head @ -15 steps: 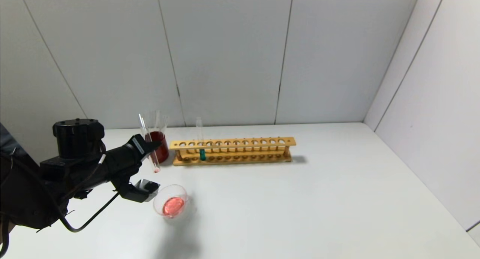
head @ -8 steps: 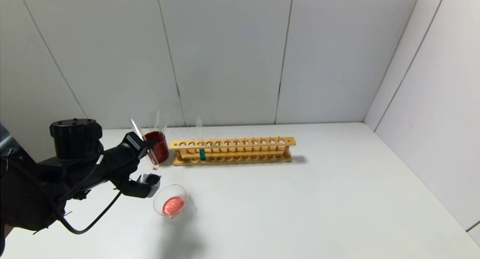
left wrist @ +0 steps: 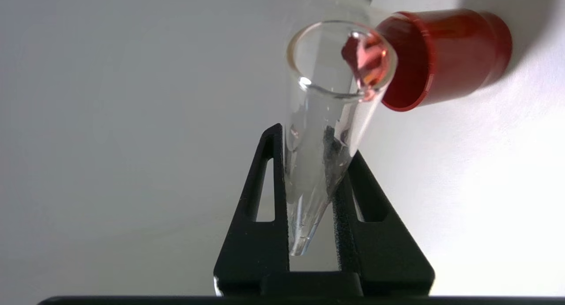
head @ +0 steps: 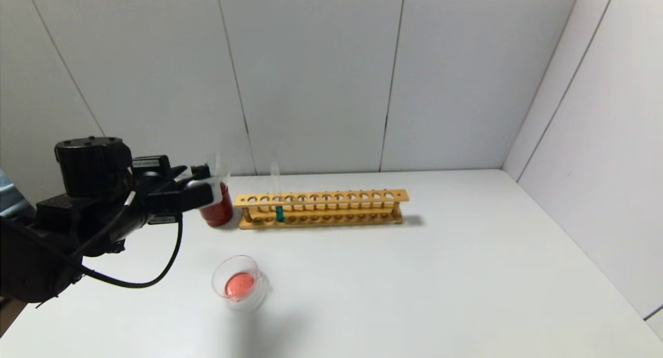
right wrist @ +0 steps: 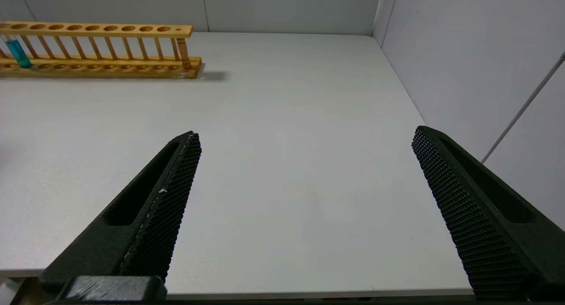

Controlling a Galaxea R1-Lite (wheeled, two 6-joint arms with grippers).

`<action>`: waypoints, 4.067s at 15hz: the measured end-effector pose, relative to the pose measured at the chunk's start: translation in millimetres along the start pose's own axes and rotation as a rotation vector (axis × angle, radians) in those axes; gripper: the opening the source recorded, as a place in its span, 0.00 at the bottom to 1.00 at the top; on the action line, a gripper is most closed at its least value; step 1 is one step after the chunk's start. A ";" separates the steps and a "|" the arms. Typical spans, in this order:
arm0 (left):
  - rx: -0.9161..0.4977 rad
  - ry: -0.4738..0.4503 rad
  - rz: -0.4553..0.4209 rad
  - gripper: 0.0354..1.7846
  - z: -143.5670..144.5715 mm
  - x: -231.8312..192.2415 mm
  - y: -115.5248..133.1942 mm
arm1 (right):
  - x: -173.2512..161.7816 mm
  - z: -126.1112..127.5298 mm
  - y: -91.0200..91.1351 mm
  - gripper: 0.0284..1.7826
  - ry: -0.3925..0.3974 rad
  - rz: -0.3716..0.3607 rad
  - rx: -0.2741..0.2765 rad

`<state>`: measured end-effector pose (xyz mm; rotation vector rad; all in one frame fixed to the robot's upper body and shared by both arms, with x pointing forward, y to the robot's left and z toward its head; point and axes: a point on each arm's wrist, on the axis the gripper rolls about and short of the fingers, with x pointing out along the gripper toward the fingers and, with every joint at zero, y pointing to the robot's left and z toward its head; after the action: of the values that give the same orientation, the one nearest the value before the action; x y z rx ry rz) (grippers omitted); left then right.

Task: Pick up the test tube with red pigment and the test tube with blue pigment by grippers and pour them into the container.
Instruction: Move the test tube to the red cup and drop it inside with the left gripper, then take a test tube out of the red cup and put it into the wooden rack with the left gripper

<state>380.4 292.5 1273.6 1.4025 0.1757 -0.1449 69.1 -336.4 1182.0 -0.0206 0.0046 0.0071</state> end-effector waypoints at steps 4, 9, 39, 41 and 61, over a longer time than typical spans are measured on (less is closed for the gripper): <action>-0.544 0.039 -0.002 0.17 8.5 2.2 31.9 | 0.0 0.0 0.0 0.98 0.000 0.000 0.000; -1.131 0.011 0.057 0.17 8.8 0.8 53.1 | 0.0 0.0 0.0 0.98 0.000 0.000 0.001; -1.513 0.057 0.101 0.17 -26.6 125.3 8.7 | 0.0 0.0 0.0 0.98 0.000 0.000 0.000; -1.513 0.051 0.105 0.19 -26.5 127.5 6.5 | 0.0 0.0 0.0 0.98 0.000 0.000 0.000; -1.422 0.086 -0.248 0.98 65.5 -1.8 33.3 | 0.0 0.0 0.0 0.98 0.000 0.000 0.000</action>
<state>387.9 233.3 1316.5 -0.0343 0.4169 -0.1169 69.1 -336.4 1182.1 -0.0206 0.0042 0.0066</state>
